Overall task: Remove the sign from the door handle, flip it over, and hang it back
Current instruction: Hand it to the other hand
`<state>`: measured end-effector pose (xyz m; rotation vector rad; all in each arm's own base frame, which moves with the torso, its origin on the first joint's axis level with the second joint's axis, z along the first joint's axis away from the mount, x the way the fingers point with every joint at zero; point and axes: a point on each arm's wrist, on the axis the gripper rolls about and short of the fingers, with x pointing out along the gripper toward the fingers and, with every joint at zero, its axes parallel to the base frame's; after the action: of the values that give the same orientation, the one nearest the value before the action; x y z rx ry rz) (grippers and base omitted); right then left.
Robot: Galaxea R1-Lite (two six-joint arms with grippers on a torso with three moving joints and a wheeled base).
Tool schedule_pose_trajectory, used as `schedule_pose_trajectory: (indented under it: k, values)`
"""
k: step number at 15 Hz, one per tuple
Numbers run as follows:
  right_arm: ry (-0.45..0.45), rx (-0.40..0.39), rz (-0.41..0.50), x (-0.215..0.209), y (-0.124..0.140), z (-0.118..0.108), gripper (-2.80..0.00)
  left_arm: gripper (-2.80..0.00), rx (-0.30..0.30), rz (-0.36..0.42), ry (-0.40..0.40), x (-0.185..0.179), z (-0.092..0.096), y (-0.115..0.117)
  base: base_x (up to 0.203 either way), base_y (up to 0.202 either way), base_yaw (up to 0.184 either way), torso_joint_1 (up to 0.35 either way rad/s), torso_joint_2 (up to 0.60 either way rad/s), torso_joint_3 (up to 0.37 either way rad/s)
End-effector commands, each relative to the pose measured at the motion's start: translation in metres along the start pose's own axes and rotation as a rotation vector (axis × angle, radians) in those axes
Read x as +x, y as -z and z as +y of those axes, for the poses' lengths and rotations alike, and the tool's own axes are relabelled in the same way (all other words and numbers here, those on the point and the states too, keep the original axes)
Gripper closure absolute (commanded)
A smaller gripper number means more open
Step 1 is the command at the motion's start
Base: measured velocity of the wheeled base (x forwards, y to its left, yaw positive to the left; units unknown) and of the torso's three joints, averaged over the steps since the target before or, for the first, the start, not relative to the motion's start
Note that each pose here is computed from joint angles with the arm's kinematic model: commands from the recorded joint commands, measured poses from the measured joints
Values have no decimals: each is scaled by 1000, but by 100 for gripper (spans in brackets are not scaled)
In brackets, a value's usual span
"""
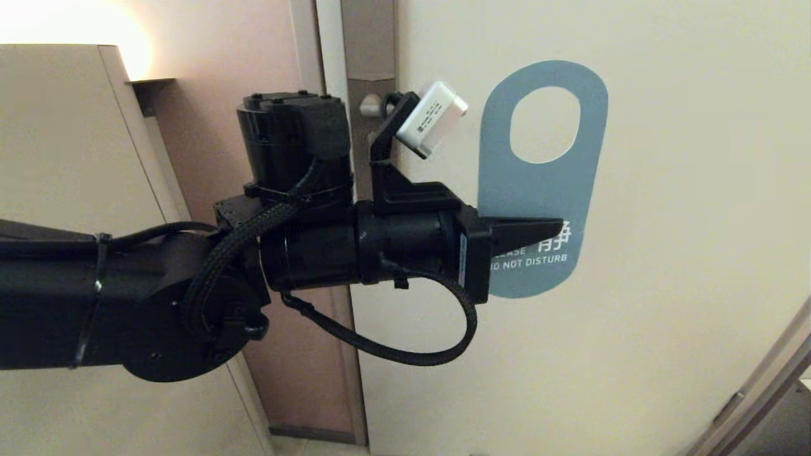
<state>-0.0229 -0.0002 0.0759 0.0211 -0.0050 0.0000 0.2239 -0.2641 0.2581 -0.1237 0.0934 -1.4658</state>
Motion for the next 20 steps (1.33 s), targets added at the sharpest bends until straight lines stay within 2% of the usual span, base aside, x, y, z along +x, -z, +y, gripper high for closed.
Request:
schedule_pose_trajectory:
  k: [1, 2, 4, 7, 12, 15, 20]
  values:
    - [0, 0, 0, 0, 0, 0, 0, 0, -7, 2, 49, -1, -2, -2, 0, 0, 0, 0, 0, 0]
    - [-1, 0, 0, 0, 0, 0, 0, 0, -18, 12, 88, -1, -1, 0, 0, 0, 0, 0, 0, 0]
    - [-2, 0, 0, 0, 0, 0, 0, 0, -34, 20, 108, -1, 1, 2, 0, 0, 0, 0, 0, 0]
    - [-8, -17, 1, 0, 0, 0, 0, 0, -38, 24, 103, -10, -4, 10, 0, 0, 0, 0, 0, 0]
    - [-9, -26, 1, 0, 0, 0, 0, 0, -26, 4, 65, -40, -12, 8, 0, 0, 0, 0, 0, 0]
    - [-9, -24, 4, 0, 0, 0, 0, 0, -54, 34, 42, -52, -14, 21, 0, 0, 0, 0, 0, 0]
    - [-8, -28, 38, -4, -4, 0, 0, 0, -62, 40, 34, -56, -12, 23, 0, 0, 0, 0, 0, 0]
